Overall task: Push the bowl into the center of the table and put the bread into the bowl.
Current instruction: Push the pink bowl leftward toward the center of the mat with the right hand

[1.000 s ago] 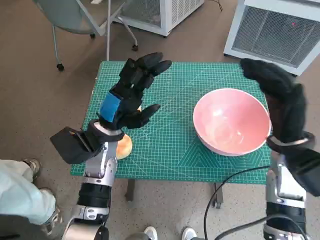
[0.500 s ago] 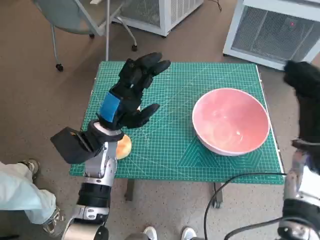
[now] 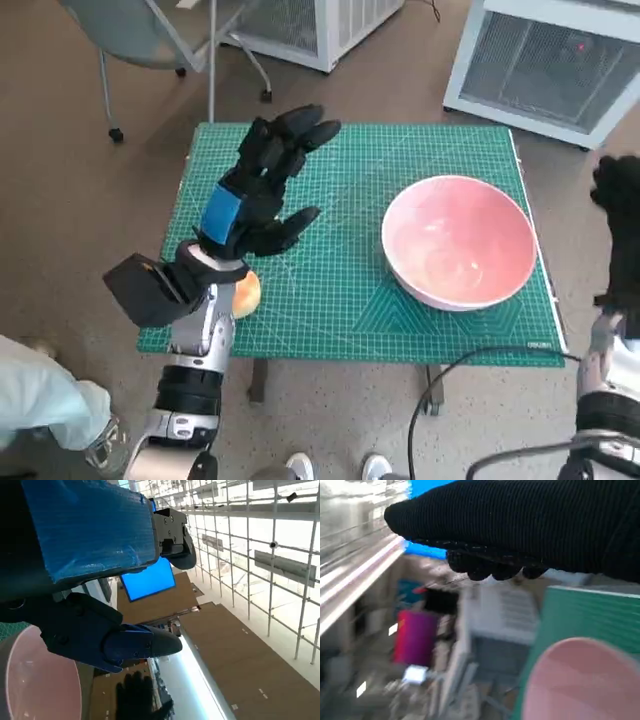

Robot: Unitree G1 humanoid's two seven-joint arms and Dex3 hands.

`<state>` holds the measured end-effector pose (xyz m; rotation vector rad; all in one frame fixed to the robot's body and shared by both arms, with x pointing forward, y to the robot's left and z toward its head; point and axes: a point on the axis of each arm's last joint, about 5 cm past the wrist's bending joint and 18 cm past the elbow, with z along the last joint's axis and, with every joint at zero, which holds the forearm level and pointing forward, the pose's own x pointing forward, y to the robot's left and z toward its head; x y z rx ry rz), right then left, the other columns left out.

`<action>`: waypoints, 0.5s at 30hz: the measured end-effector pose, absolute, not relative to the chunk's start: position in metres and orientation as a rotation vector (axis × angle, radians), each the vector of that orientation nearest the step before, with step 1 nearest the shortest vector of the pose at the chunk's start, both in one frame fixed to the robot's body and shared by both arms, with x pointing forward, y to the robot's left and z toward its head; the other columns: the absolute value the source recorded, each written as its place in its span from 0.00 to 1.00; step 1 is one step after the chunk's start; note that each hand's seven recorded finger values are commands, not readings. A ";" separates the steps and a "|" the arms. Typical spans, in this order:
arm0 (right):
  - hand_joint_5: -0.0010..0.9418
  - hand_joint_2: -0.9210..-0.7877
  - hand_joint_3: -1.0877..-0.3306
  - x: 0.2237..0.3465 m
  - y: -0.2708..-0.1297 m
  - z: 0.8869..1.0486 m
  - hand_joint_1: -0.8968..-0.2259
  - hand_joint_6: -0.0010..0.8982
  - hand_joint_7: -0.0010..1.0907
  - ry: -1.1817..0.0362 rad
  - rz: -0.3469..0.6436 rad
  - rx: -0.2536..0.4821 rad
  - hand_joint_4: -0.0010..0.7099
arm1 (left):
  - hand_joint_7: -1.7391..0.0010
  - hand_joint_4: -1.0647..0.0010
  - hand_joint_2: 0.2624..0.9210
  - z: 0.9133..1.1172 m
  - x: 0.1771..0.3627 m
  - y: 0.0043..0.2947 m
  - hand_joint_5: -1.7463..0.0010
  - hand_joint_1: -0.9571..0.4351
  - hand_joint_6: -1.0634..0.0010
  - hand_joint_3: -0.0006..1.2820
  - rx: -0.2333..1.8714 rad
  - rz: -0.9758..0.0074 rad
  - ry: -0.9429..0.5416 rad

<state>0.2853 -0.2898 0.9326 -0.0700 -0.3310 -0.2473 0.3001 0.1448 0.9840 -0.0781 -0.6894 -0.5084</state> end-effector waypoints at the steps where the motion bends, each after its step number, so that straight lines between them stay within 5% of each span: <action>1: 0.00 0.00 0.43 0.285 -0.290 0.931 0.58 0.03 0.22 -0.317 -0.252 -0.062 0.03 | 0.59 0.98 1.00 0.984 0.300 0.145 0.64 0.32 1.00 0.26 -0.078 -0.508 -0.689; 15: 0.01 0.00 0.44 0.286 -0.278 0.911 0.57 0.03 0.23 -0.213 -0.263 0.043 0.03 | 0.59 0.98 1.00 0.984 0.300 0.146 0.65 0.32 1.00 0.26 -0.074 -0.505 -0.690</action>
